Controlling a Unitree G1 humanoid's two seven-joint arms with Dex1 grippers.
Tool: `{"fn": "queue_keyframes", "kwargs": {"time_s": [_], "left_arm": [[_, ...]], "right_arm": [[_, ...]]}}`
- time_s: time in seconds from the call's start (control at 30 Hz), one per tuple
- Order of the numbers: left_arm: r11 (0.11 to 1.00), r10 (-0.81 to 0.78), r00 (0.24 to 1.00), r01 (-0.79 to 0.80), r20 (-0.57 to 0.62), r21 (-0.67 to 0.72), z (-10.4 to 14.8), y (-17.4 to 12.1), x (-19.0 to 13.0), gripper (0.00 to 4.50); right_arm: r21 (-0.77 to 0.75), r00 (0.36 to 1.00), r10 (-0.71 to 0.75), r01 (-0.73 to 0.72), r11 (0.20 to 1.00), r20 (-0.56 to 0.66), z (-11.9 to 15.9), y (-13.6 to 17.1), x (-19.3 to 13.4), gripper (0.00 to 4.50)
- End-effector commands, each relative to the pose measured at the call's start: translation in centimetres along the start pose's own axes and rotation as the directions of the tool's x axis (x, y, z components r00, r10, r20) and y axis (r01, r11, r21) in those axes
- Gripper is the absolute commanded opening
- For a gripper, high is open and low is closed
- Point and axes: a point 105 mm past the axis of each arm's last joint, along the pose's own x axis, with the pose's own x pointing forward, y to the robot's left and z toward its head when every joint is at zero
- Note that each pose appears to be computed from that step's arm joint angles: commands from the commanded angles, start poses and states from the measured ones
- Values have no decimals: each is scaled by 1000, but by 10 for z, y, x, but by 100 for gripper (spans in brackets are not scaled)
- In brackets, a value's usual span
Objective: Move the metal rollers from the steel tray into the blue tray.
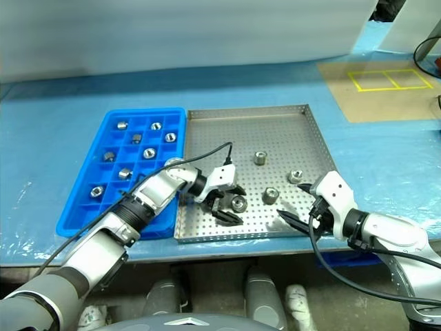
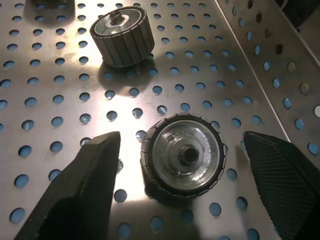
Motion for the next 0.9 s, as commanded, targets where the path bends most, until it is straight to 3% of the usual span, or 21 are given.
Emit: {"fn": "queue_keyframes", "kwargs": {"time_s": [0.03, 0.13, 0.33, 0.5, 0.67, 0.9], "left_arm": [[998, 32, 999, -34, 40, 46, 16, 8, -2, 287], [999, 35, 995, -39, 88, 37, 27, 8, -4, 178], [993, 121, 980, -118, 159, -32, 40, 12, -21, 172], [927, 372, 908, -357, 193, -112, 43, 28, -45, 172], [693, 719, 662, -654, 213, -304, 38, 36, -92, 172], [323, 946, 296, -838, 132, -440, 17, 3, -152, 172]], "right_arm": [[-42, 999, -1, 3, 999, 45, 15, 1, 0, 450], [-46, 999, 10, -8, 999, 49, 17, 1, 3, 450], [-63, 995, 69, -65, 996, 68, 22, 0, 16, 450], [-101, 981, 165, -155, 983, 101, 30, 1, 43, 450], [-160, 951, 284, -264, 951, 122, 42, 0, 72, 450], [-239, 901, 417, -382, 893, 120, 55, 1, 102, 450]]}}
